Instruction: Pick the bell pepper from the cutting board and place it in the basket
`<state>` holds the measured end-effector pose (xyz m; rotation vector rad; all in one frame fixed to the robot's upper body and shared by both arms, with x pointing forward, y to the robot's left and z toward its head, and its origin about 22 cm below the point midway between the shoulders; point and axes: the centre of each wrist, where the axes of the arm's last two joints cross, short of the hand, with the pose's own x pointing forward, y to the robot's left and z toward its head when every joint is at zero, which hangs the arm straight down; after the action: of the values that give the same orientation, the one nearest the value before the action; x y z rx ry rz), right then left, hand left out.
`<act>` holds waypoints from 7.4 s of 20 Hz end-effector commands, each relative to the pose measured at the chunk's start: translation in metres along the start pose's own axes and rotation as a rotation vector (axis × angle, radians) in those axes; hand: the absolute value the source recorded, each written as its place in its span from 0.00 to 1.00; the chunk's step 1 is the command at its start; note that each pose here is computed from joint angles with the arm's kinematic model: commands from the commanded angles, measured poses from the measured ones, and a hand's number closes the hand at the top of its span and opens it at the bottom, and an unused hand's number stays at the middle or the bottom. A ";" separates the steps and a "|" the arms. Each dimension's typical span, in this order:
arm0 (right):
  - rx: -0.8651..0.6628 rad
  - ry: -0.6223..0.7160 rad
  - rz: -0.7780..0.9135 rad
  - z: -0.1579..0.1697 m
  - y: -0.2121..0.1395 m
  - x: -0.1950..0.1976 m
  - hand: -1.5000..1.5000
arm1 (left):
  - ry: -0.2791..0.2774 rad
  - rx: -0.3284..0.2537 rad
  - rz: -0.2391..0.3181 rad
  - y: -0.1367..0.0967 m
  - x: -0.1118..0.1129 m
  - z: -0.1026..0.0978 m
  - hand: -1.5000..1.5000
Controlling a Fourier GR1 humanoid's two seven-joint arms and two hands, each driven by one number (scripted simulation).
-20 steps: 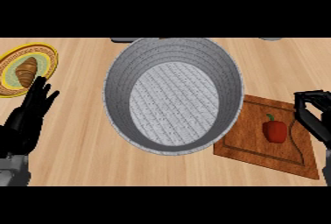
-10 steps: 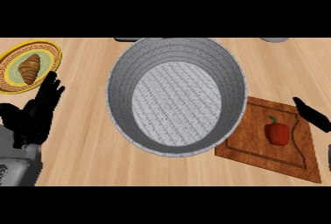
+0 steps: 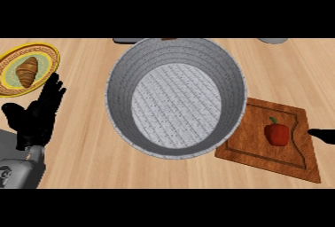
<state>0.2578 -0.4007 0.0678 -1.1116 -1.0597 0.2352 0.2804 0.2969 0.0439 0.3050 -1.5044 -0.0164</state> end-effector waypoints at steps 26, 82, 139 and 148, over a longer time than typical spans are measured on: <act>0.238 0.086 -0.037 0.075 0.004 0.035 0.00 | -0.017 -0.025 -0.001 -0.001 0.010 0.008 0.50; 0.403 0.032 0.122 0.047 0.116 -0.010 1.00 | -0.015 -0.023 0.004 -0.010 -0.009 0.005 0.50; 0.618 -0.885 -0.563 0.356 0.115 0.177 1.00 | -0.022 -0.028 0.011 0.003 0.005 -0.007 0.50; 0.517 -0.888 -0.422 0.339 0.122 0.195 1.00 | -0.019 -0.055 0.006 -0.024 0.009 -0.005 0.50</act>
<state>0.0939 -0.0325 0.0240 -0.3536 -1.8490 0.8862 0.2915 0.2829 0.0493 0.2668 -1.5235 -0.0478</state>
